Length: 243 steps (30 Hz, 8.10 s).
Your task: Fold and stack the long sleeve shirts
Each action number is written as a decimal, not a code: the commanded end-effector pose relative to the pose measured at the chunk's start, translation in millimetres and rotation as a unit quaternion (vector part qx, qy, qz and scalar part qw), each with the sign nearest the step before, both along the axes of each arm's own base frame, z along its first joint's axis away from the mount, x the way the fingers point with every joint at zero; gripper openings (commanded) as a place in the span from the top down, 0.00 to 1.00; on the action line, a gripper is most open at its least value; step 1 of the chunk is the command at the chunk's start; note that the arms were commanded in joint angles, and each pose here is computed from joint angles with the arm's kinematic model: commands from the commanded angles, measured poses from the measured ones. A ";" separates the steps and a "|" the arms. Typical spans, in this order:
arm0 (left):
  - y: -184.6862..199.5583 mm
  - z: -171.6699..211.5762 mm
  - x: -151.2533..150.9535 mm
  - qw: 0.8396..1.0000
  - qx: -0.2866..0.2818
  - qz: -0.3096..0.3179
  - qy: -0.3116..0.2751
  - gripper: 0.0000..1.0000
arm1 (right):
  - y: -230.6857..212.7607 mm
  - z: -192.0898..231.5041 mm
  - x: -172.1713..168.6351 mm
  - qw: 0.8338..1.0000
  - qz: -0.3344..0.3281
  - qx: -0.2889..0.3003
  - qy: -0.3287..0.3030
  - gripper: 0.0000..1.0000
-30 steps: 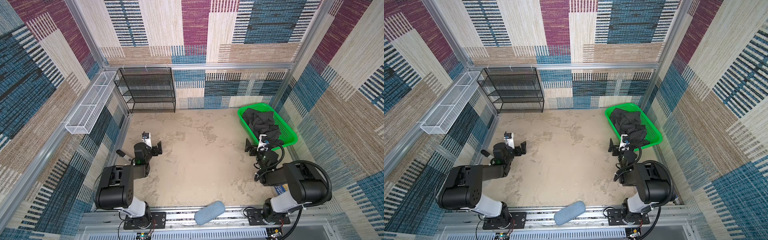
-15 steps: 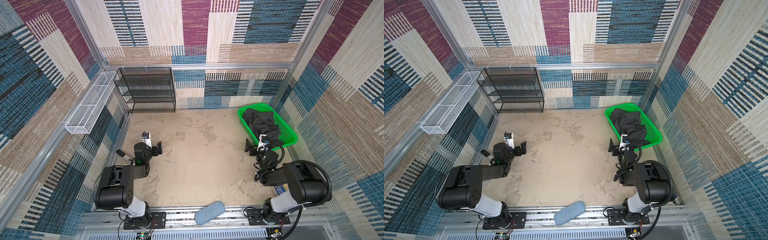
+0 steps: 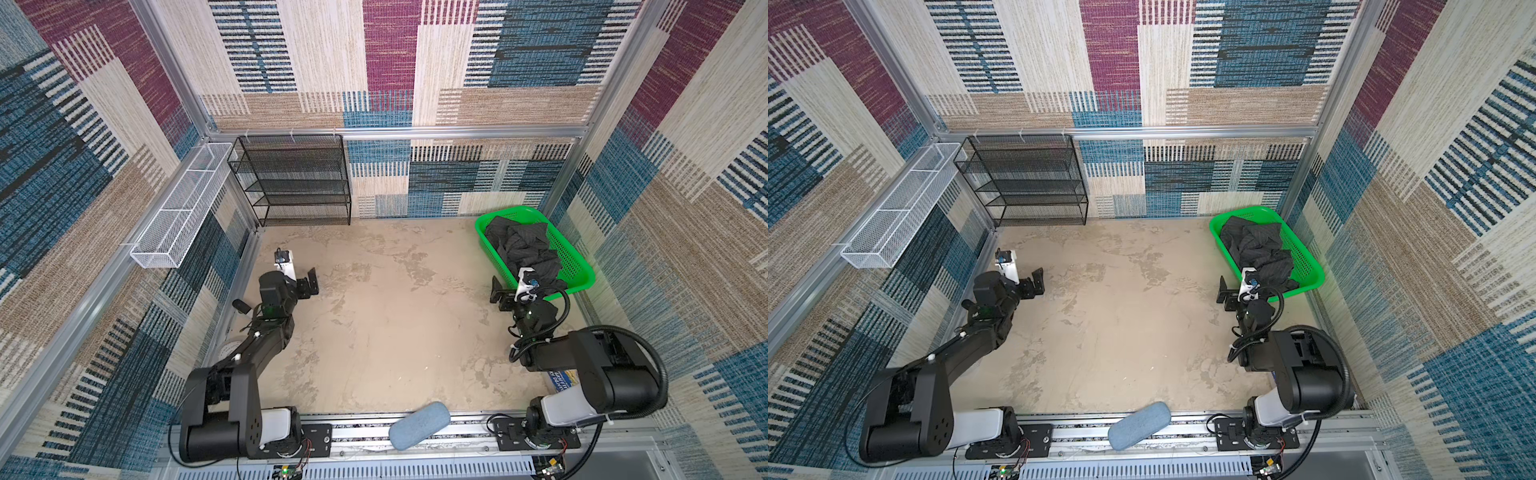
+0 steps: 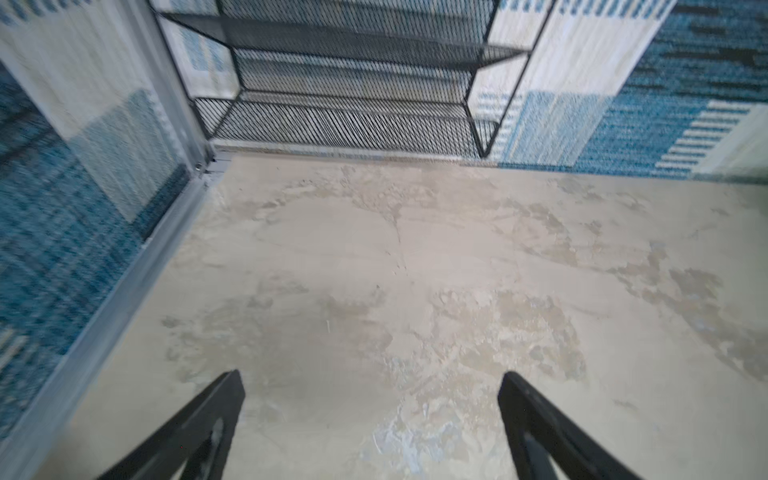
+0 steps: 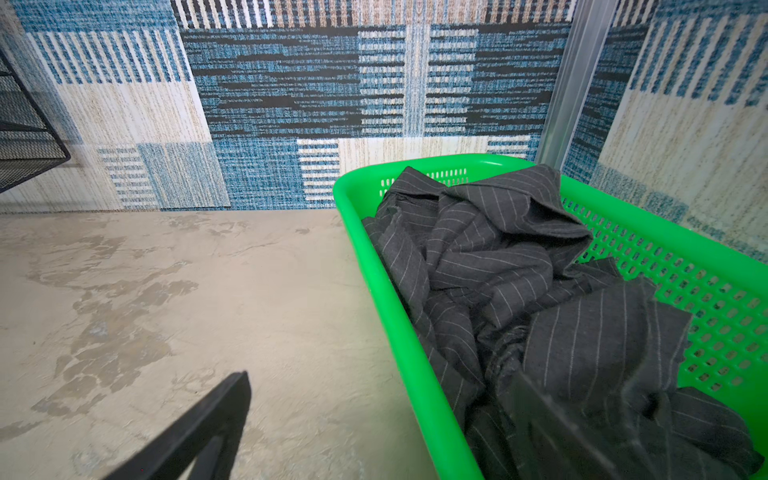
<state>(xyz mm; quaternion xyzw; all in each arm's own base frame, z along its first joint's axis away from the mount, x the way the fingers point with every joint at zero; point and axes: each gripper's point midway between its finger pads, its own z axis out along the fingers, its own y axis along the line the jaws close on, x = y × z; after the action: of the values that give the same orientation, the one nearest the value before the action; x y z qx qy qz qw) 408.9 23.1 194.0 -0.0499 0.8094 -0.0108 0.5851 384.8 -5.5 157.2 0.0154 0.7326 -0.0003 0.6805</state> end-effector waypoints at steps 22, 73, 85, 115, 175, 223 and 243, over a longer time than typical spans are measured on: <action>-19.2 35.8 -78.9 0.963 -0.207 0.040 0.169 0.01 | -79.1 102.5 66.5 0.941 -0.169 0.163 0.243 0.25; -39.3 27.8 -77.4 0.947 -0.250 0.016 0.203 0.23 | 2.9 168.1 37.6 0.969 0.060 0.143 0.193 1.00; -45.6 42.2 -76.8 0.945 -0.260 -0.001 0.199 0.25 | 178.6 266.2 1.3 0.939 0.291 0.117 0.139 1.00; -37.2 22.2 -82.9 0.933 -0.262 0.038 0.244 0.28 | 222.4 110.2 -47.4 0.915 0.225 0.123 0.311 0.30; -43.7 36.7 -83.9 0.936 -0.269 0.016 0.227 0.38 | 270.5 185.0 -15.4 0.905 0.342 0.103 0.231 1.00; -42.7 -6.7 -57.6 0.921 -0.254 0.013 0.295 0.37 | 91.5 36.3 183.7 0.907 -0.206 -0.158 0.331 0.36; -49.8 3.0 -65.9 0.922 -0.276 0.000 0.273 0.38 | 147.9 170.1 135.7 0.975 0.022 -0.013 0.223 0.98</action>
<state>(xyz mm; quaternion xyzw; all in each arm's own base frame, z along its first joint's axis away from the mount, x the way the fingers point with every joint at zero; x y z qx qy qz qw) 339.8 -21.8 190.9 -0.2161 0.9094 -0.2012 0.2928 525.2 116.4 287.4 0.0222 0.8861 -0.0763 0.4566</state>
